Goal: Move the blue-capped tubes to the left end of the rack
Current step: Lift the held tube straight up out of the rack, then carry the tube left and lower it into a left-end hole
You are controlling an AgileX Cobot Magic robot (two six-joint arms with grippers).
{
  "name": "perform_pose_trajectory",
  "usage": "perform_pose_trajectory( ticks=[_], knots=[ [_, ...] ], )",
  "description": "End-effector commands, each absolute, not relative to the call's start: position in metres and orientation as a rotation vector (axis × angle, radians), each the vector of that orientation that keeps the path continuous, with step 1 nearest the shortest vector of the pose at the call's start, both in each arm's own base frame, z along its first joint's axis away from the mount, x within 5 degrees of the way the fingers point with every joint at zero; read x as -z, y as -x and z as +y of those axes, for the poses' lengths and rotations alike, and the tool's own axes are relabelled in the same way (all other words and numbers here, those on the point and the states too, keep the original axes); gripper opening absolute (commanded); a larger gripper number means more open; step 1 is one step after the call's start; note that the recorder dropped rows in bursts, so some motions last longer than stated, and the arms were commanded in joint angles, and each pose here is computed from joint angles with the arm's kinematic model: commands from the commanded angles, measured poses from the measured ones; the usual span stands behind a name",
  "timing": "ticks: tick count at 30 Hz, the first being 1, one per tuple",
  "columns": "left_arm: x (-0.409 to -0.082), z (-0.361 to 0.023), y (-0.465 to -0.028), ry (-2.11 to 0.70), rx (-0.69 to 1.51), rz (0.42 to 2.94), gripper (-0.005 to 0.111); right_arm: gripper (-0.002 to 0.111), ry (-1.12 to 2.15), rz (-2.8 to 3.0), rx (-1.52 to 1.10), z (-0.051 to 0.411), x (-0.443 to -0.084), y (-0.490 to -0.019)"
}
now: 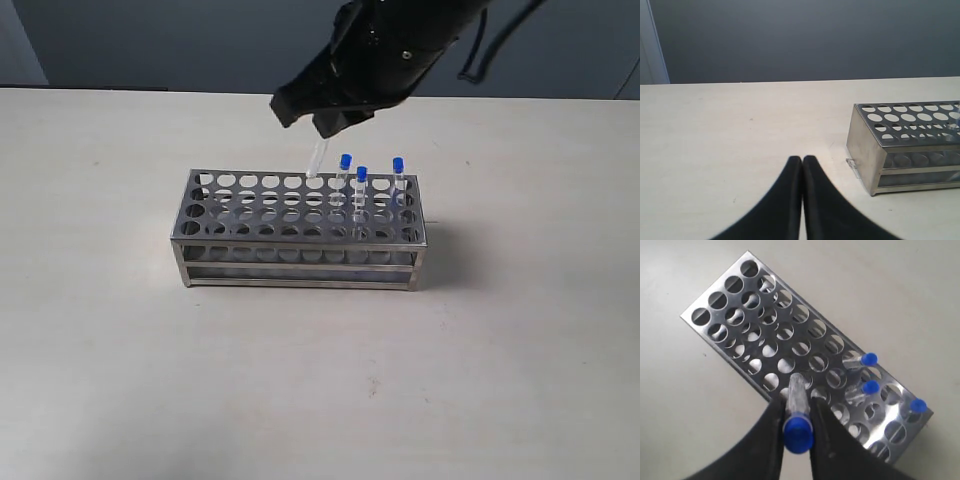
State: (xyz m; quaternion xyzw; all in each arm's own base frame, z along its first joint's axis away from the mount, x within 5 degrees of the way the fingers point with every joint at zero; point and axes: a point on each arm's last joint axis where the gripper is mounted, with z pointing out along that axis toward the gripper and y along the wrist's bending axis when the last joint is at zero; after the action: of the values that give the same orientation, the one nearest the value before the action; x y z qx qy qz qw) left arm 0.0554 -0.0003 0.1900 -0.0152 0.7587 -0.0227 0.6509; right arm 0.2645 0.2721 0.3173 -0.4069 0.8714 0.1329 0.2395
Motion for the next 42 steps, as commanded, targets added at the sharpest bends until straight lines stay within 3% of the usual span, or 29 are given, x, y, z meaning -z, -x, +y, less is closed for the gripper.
perform_pose_trajectory(
  ticks=[1, 18, 42],
  knots=[
    [-0.192, 0.0, -0.056, 0.031, 0.055, 1.714, 0.001, -0.001, 1.185, 2.343, -0.412, 0.295, -0.312, -0.28],
    [-0.192, 0.0, -0.056, 0.031, 0.055, 1.714, 0.001, -0.001, 1.388, 2.196, -0.46, 0.376, -0.298, -0.323],
    [-0.192, 0.0, -0.056, 0.031, 0.055, 1.714, 0.001, -0.001, 1.432, 2.306, -0.503, 0.398, -0.244, -0.337]
  ],
)
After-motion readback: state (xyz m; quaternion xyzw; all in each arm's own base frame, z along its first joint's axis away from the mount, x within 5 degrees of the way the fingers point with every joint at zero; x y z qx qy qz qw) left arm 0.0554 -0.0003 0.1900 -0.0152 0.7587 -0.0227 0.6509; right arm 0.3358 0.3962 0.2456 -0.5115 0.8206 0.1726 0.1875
